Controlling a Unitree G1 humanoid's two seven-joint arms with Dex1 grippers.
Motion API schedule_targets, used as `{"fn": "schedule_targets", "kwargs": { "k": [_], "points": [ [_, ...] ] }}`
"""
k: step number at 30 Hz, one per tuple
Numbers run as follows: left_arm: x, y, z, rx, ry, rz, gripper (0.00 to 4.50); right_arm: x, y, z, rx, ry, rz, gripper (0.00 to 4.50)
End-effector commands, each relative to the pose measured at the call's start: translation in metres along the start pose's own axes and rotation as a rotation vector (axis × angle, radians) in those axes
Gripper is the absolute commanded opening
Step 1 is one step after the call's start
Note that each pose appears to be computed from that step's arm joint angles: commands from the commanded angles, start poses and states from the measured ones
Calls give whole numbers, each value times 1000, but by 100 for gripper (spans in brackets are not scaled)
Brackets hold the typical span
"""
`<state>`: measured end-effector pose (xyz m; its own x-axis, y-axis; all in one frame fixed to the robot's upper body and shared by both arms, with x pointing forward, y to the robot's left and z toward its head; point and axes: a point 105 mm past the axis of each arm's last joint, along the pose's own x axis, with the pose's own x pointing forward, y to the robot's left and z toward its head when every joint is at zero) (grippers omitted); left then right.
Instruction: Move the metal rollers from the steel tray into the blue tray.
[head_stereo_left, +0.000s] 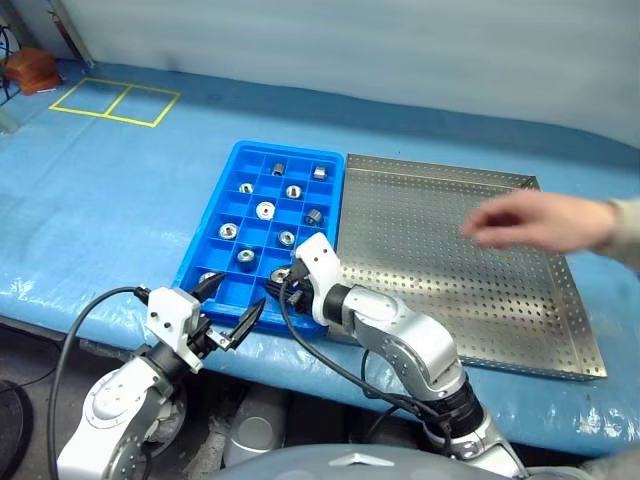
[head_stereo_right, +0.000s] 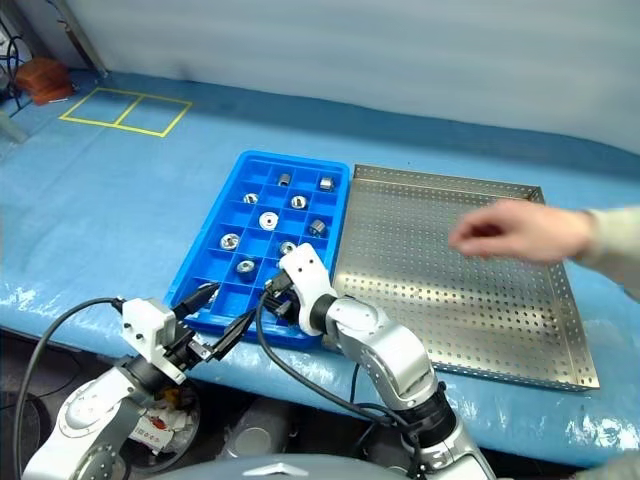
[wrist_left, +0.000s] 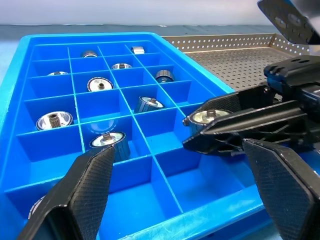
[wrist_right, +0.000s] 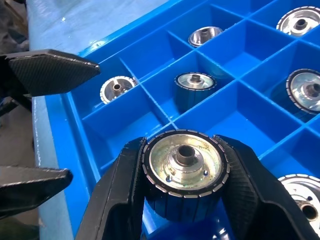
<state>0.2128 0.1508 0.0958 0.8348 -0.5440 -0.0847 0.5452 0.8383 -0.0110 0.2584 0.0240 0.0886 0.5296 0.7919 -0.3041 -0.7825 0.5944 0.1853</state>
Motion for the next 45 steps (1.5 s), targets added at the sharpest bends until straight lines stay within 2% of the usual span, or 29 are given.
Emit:
{"fn": "schedule_targets", "kwargs": {
  "k": [1,3,5,7,11,45],
  "points": [
    [4,-7,11,19,-38,-40,450,-1,10,3,16,-11,41,172],
    [6,-8,11,18,-41,-45,450,-1,10,1,46,-6,41,172],
    [7,-9,12,17,-44,-50,450,0,10,-4,60,12,42,250],
    [7,-9,12,17,-45,-53,450,1,9,-6,68,19,33,304],
    [7,-9,12,16,-45,-54,450,0,8,-6,68,20,28,441],
    [15,-11,11,17,-50,-108,450,-4,12,-4,19,21,47,446]
  ]
}}
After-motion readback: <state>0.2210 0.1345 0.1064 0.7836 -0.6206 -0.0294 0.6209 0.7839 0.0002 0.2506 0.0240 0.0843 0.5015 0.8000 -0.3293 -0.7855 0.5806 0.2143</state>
